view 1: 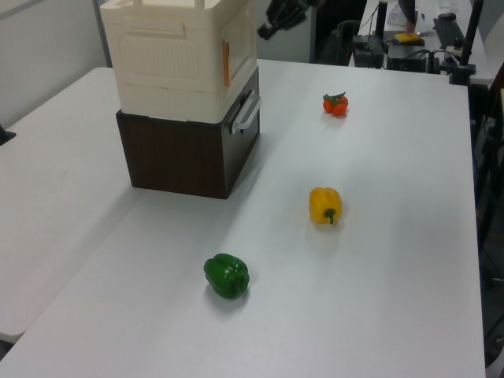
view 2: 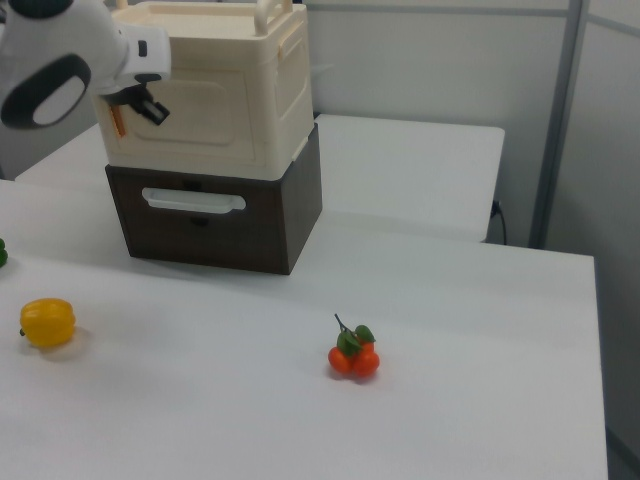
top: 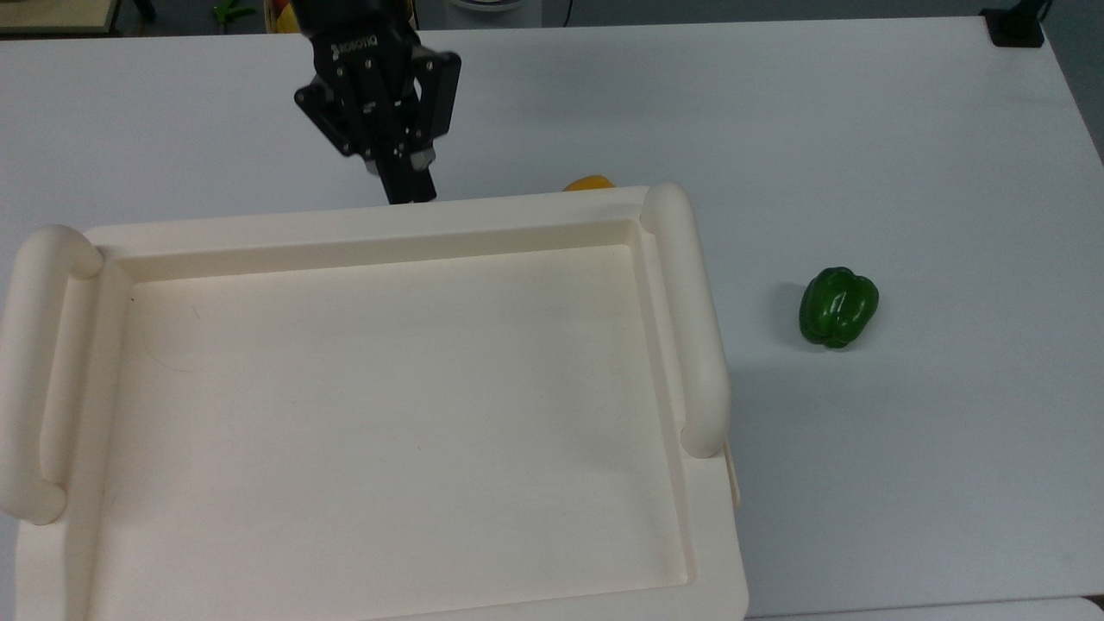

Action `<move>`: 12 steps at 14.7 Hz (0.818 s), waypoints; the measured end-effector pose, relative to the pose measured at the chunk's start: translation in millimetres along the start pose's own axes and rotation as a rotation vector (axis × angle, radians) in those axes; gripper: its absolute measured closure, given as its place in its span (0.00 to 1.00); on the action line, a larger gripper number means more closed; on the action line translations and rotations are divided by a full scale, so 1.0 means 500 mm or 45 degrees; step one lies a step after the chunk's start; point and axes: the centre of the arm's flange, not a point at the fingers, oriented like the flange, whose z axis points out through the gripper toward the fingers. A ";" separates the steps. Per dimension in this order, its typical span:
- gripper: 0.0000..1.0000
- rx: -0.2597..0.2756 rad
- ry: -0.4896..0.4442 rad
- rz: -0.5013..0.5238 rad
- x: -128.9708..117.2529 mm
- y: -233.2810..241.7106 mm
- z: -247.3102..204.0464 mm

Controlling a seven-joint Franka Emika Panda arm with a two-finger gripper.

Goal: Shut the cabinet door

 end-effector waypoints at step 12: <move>0.00 -0.284 -0.758 -0.133 -0.115 0.057 -0.247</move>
